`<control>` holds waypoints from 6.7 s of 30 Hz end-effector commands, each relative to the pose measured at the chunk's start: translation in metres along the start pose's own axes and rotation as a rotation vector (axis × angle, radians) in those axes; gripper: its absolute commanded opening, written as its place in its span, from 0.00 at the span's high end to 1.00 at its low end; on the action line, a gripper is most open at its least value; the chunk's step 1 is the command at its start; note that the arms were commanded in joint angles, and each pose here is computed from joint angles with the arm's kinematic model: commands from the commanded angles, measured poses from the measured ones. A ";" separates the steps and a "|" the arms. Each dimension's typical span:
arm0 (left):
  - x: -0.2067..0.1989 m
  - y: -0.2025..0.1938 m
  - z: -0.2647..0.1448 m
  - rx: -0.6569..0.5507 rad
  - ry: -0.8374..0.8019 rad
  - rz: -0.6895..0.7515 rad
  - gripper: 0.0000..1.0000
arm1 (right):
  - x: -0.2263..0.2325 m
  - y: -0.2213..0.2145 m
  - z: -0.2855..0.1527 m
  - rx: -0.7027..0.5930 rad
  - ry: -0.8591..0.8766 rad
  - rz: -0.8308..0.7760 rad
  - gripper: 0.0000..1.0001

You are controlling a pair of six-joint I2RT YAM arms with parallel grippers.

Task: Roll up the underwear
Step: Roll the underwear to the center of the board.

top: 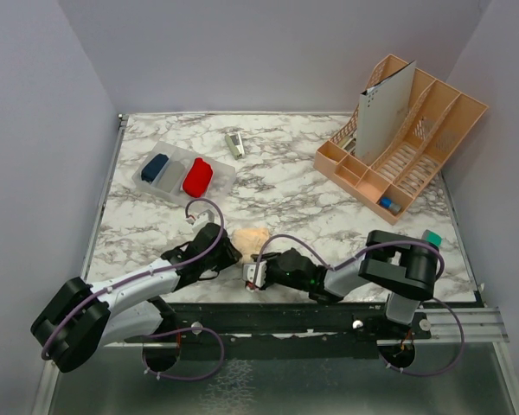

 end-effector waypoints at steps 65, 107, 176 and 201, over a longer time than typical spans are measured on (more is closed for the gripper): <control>0.028 0.002 -0.040 -0.144 -0.122 -0.053 0.11 | 0.039 -0.051 -0.022 0.062 0.340 1.780 0.93; 0.057 -0.032 0.006 -0.014 0.025 -0.045 0.59 | 0.012 -0.052 -0.031 0.127 0.208 1.573 0.56; 0.043 -0.031 0.003 0.050 -0.009 -0.014 0.61 | 0.001 0.027 -0.040 -0.122 -0.016 0.020 0.18; 0.038 -0.024 -0.006 0.030 -0.026 -0.005 0.55 | 0.024 -0.012 -0.010 0.038 -0.024 0.201 0.87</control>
Point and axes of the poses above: each gripper's point midway between its finger pads, its own z axis out along the fingers, its own x axis along the line the jaws close on, y = z × x, the point moved 4 cm from there along -z, back along the fingers, and after that the axes turned 9 degrees about z, right-handed, at the moved point
